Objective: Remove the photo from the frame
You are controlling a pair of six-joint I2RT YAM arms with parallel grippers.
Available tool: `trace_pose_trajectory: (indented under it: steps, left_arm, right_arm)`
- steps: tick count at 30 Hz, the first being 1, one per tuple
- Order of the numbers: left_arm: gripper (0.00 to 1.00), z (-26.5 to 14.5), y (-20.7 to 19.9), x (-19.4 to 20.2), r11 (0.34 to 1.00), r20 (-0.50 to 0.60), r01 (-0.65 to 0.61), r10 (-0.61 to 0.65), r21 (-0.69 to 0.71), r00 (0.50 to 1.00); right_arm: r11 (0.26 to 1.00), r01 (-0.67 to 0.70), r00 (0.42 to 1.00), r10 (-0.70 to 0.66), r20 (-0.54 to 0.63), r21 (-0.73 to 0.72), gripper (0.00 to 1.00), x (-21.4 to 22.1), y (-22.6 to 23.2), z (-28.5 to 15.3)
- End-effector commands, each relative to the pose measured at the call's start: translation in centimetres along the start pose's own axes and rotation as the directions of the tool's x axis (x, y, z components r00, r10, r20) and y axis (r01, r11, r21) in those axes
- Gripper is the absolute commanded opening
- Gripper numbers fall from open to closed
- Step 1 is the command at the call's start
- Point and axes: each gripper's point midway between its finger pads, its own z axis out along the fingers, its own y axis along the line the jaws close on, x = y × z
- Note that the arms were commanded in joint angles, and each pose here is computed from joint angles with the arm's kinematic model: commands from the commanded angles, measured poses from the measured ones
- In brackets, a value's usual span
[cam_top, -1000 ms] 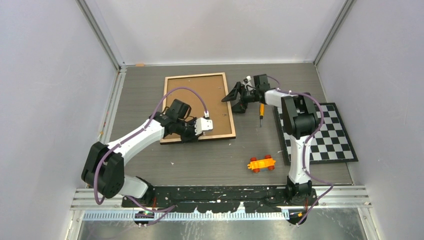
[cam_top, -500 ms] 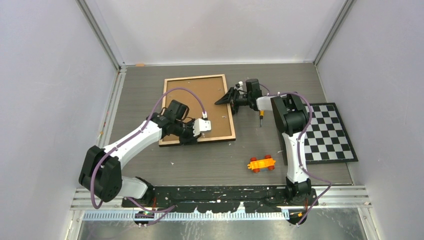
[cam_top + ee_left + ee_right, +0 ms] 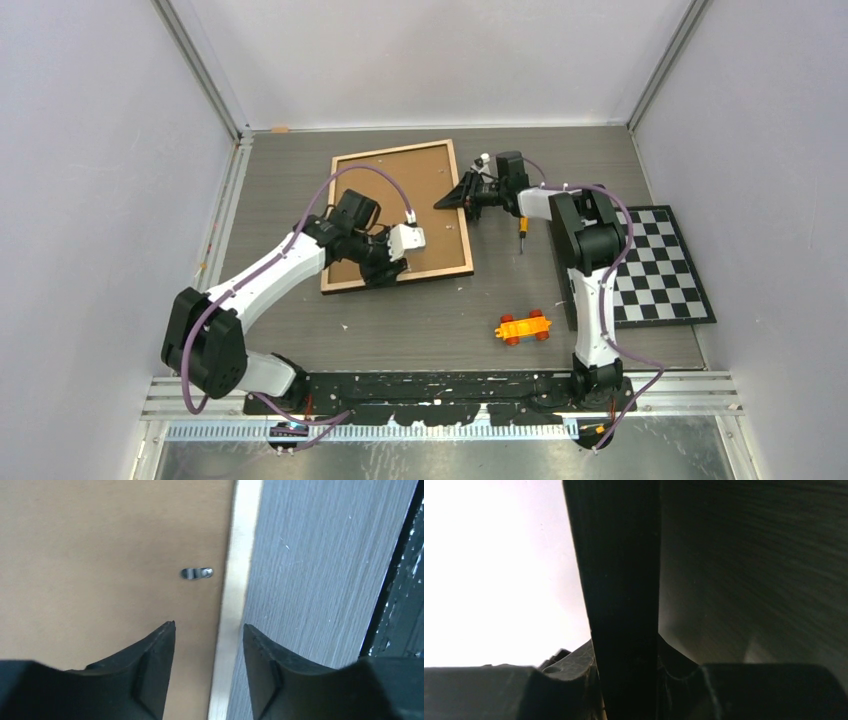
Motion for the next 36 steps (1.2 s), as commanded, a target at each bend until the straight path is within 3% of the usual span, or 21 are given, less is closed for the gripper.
trace_pose_trajectory:
  steps: [1, 4, 5, 11, 18, 22, 26, 31, 36]
  left_arm:
    - [0.63, -1.8, 1.8, -2.4, 0.994, 0.05, 0.087, -0.083, -0.073, 0.995]
    - [0.95, -2.4, 1.9, -2.9, 0.988, 0.069, 0.137, -0.132, -0.073, 0.989]
    - [0.99, -2.6, 2.2, -3.1, 0.984, 0.077, 0.159, -0.153, -0.079, 0.985]
    - [1.0, -5.5, 6.5, -5.1, 0.906, 0.219, 0.392, -0.355, -0.157, 0.909]
    - [1.0, -8.2, 11.3, -4.5, 0.776, 0.361, 0.592, -0.5, -0.217, 0.787]
    - [1.0, -9.2, 13.6, -2.8, 0.65, 0.435, 0.726, -0.6, -0.225, 0.671]
    - [1.0, -10.4, 15.8, -0.9, 0.524, 0.509, 0.824, -0.66, -0.215, 0.553]
    - [1.0, -11.5, 17.9, 1.7, 0.375, 0.583, 0.911, -0.707, -0.171, 0.4]
    - [1.0, -13.1, 19.1, 4.2, 0.263, 0.619, 0.956, -0.731, -0.133, 0.287]
  right_arm:
    - [0.993, 0.099, 0.995, -0.1, 0.005, 0.065, 0.01, 0.6, 5.7, -3.0]
    - [0.983, 0.154, 0.988, -0.156, 0.017, 0.104, 0.01, 0.5, 6.8, -3.9]
    - [0.977, 0.178, 0.983, -0.181, 0.02, 0.119, 0.01, 0.4, 7.3, -4.2]
    - [0.914, 0.328, 0.936, -0.348, 0.045, 0.239, 0.01, -0.3, 10.1, -6.9]
    - [0.765, 0.521, 0.821, -0.57, 0.022, 0.379, 0.01, -1.3, 14.4, -10.5]
    - [0.691, 0.575, 0.762, -0.647, 0.02, 0.439, 0.01, -1.6, 16.5, -11.8]
    - [0.579, 0.669, 0.663, -0.748, -0.023, 0.465, 0.01, -1.2, 19.1, -12.2]
    - [0.379, 0.76, 0.493, -0.865, -0.089, 0.527, 0.0, -1.1, 22.2, -12.1]
    - [0.125, 0.794, 0.263, -0.953, -0.15, 0.594, 0.01, -0.6, 25.5, -11.2]
